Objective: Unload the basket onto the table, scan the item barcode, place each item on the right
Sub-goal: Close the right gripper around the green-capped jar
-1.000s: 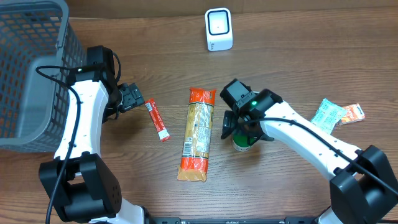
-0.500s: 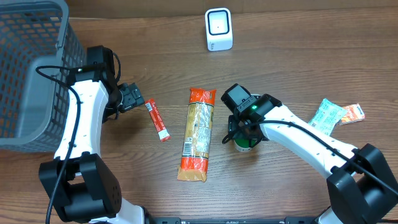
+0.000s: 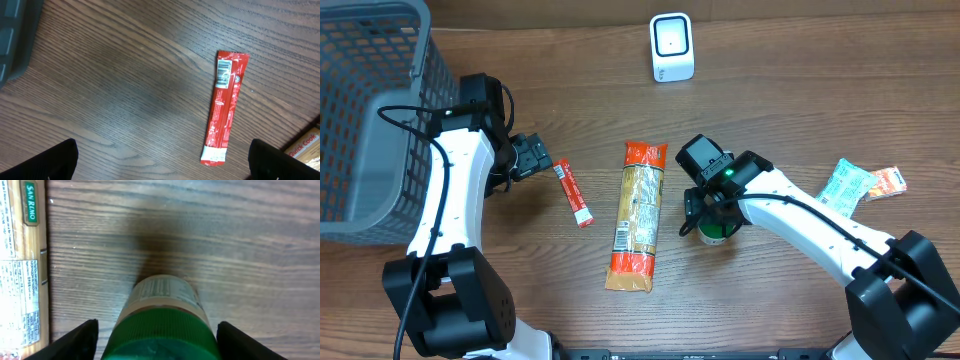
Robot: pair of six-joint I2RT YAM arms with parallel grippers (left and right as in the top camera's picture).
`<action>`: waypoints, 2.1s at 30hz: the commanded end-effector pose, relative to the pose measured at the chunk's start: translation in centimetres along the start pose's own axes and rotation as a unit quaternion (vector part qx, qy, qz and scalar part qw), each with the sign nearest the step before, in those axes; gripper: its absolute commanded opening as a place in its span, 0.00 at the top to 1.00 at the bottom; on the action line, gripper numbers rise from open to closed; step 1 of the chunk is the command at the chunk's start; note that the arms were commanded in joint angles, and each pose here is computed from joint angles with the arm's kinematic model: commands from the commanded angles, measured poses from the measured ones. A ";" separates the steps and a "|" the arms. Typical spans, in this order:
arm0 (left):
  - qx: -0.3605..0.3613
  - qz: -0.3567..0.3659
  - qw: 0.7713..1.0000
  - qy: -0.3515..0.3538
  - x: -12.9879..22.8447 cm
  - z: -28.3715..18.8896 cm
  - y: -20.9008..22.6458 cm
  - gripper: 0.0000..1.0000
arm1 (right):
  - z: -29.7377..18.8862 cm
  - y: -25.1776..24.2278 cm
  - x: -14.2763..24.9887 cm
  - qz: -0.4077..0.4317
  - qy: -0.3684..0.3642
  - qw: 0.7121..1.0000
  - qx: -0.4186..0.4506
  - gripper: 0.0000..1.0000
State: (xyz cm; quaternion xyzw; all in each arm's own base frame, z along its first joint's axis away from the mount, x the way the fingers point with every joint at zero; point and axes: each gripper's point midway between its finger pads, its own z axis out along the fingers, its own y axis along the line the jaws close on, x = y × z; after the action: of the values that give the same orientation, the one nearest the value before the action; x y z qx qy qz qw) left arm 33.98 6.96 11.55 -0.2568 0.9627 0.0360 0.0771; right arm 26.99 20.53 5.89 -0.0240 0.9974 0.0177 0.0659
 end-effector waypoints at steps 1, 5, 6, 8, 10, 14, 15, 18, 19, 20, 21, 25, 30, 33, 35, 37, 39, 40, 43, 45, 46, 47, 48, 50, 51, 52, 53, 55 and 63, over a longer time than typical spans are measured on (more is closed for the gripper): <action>0.001 0.002 1.000 -0.012 -0.4 -0.6 0.1 0.00 | 0.2 0.0 0.9 0.028 0.018 0.999 -0.002 0.16; 0.001 0.002 1.000 -0.012 -0.4 -0.6 0.1 0.00 | 0.8 -0.6 1.9 0.035 0.031 0.999 0.008 0.15; 0.001 0.002 1.000 -0.012 -0.4 -0.6 0.1 0.00 | 0.9 -0.8 2.1 0.035 0.035 0.999 0.010 0.16; 0.001 0.002 1.000 -0.012 -0.4 -0.6 0.1 0.00 | 1.1 -0.9 2.3 0.034 0.038 0.999 0.011 0.23; 0.001 0.002 1.000 -0.012 -0.4 -0.6 0.1 0.00 | 1.2 -0.8 2.2 0.034 0.035 0.999 0.009 0.32; 0.001 0.002 1.000 -0.012 -0.4 -0.6 0.1 0.00 | 1.2 -0.1 1.3 0.026 0.016 1.000 -0.006 0.35; 0.001 0.002 1.000 -0.012 -0.4 -0.6 0.1 0.00 | 1.2 0.2 0.9 0.011 0.009 1.000 -0.011 0.35; 0.001 0.002 1.000 -0.012 -0.4 -0.6 0.1 0.00 | 1.2 0.7 0.2 -0.045 -0.006 0.999 -0.021 0.35; 0.001 0.002 1.000 -0.012 -0.4 -0.6 0.1 0.00 | 1.2 0.7 0.1 -0.061 -0.008 0.998 -0.023 0.35; 0.001 0.002 1.000 -0.012 -0.4 -0.6 0.1 0.00 | 1.2 0.8 0.1 -0.070 -0.009 0.997 -0.023 0.35; 0.001 0.002 1.000 -0.012 -0.4 -0.6 0.1 0.00 | 1.2 0.8 0.0 -0.073 -0.010 0.997 -0.023 0.35; 0.001 0.002 1.000 -0.012 -0.4 -0.6 0.1 0.00 | 1.2 0.8 -0.2 -0.046 -0.014 0.999 -0.023 0.17; 0.001 0.002 1.000 -0.012 -0.4 -0.6 0.1 0.00 | 1.2 0.7 0.2 0.029 -0.003 0.999 -0.023 0.13; 0.001 0.002 1.000 -0.012 -0.4 -0.6 0.1 0.00 | 1.2 0.7 0.8 0.045 0.009 0.999 -0.025 0.23; 0.001 0.002 1.000 -0.012 -0.4 -0.6 0.1 0.00 | 1.2 0.8 0.9 0.045 0.012 0.999 -0.029 0.32; 0.001 0.002 1.000 -0.012 -0.4 -0.6 0.1 0.00 | 1.2 0.9 0.8 0.044 0.011 0.999 -0.029 0.33; 0.001 0.002 1.000 -0.012 -0.4 -0.6 0.1 0.00 | 1.2 1.1 0.5 0.020 0.004 0.999 -0.034 0.35; 0.001 0.002 1.000 -0.012 -0.4 -0.6 0.1 0.00 | 1.2 1.3 0.2 -0.006 -0.002 0.999 -0.038 0.35; 0.001 0.002 1.000 -0.012 -0.4 -0.6 0.1 0.00 | 1.2 1.4 0.0 -0.055 -0.009 0.998 -0.040 0.34; 0.001 0.002 1.000 -0.012 -0.4 -0.6 0.1 0.00 | 1.2 1.4 0.0 -0.055 -0.008 0.998 -0.039 0.27; 0.001 0.002 1.000 -0.012 -0.4 -0.6 0.1 0.00 | 1.2 1.4 0.1 -0.054 -0.008 0.998 -0.039 0.24; 0.001 0.002 1.000 -0.012 -0.4 -0.6 0.1 0.00 | 1.2 1.4 0.1 -0.054 -0.007 0.998 -0.040 0.21; 0.001 0.002 1.000 -0.012 -0.4 -0.6 0.1 0.00 | 1.2 1.5 0.2 -0.055 -0.005 0.998 -0.044 0.14; 0.001 0.002 1.000 -0.012 -0.4 -0.6 0.1 0.00 | 1.1 1.9 0.3 -0.055 0.000 0.997 -0.054 0.00; 0.001 0.002 1.000 -0.012 -0.4 -0.6 0.1 0.00 | 1.1 2.1 0.3 -0.055 0.001 0.997 -0.059 0.00; 0.001 0.002 1.000 -0.012 -0.4 -0.6 0.1 0.00 | 1.1 2.1 0.3 -0.055 0.000 0.997 -0.061 0.00; 0.001 0.002 1.000 -0.012 -0.4 -0.6 0.1 0.00 | 1.1 2.3 0.2 -0.055 -0.001 0.996 -0.064 0.00; 0.001 0.002 1.000 -0.012 -0.4 -0.6 0.1 0.00 | 1.1 2.5 0.2 -0.055 -0.001 0.996 -0.070 0.00; 0.001 0.002 1.000 -0.012 -0.4 -0.6 0.1 0.00 | 1.1 2.5 0.3 -0.055 0.000 0.996 -0.071 0.04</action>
State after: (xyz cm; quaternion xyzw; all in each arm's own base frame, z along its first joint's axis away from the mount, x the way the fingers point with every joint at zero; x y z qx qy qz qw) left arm 33.99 6.96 11.55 -0.2568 0.9627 0.0360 0.0773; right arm 26.92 22.95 5.00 -0.0797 0.9912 0.0818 0.0663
